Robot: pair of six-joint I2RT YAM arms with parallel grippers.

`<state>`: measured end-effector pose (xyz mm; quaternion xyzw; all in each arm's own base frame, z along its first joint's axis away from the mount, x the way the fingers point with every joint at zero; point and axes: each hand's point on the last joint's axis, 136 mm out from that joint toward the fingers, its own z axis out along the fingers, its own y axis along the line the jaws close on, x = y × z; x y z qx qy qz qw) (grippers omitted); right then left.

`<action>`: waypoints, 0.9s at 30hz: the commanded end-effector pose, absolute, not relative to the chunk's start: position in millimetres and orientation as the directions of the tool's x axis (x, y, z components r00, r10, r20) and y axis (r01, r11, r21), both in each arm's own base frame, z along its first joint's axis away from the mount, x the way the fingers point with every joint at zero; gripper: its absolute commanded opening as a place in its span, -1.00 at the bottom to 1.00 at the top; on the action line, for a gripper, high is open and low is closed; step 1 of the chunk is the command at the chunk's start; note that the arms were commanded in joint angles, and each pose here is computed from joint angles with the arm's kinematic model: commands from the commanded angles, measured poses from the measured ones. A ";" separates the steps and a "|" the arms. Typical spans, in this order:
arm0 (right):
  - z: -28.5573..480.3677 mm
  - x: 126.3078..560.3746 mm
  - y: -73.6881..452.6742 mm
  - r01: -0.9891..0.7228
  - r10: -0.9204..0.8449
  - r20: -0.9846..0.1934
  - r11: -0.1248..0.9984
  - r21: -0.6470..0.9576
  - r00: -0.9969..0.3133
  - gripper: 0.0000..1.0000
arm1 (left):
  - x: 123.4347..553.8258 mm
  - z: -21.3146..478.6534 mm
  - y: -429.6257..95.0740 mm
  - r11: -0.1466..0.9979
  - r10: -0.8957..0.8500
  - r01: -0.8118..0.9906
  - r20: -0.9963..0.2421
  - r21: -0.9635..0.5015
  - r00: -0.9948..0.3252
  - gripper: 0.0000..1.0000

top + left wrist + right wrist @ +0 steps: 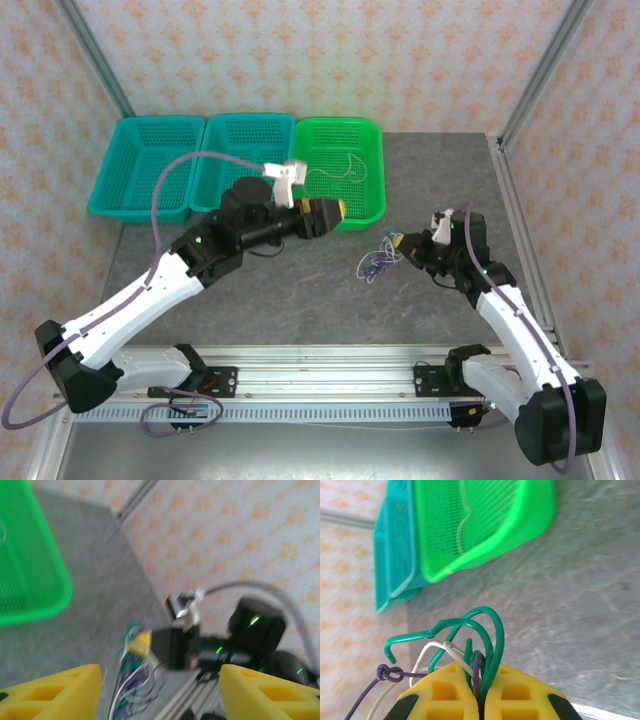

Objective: Untangle the cables

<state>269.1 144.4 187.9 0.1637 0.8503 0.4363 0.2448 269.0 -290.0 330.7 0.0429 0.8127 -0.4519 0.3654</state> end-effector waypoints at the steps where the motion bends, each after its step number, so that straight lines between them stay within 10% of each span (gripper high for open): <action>1: 232.0 274.2 168.6 -0.097 0.422 -0.323 0.474 0.875 -0.847 -1.00 | 252.2 289.9 -295.7 0.543 -0.227 0.332 -0.515 -0.771 -0.826 0.23; 20: 224.5 298.3 182.5 -0.048 0.445 -0.304 0.499 0.865 -0.842 -1.00 | 257.8 238.7 -345.8 0.475 -0.060 0.389 -0.470 -0.789 -0.881 -0.12; 24: 219.1 306.1 187.9 -0.016 0.444 -0.258 0.479 0.878 -0.858 -1.00 | 256.2 234.7 -332.0 0.528 -0.076 0.378 -0.486 -0.760 -0.871 -0.86; 27: 213.3 306.2 185.4 0.013 0.449 -0.245 0.497 0.868 -0.859 -1.00 | 254.4 231.5 -325.6 0.548 -0.087 0.360 -0.480 -0.755 -0.873 -1.00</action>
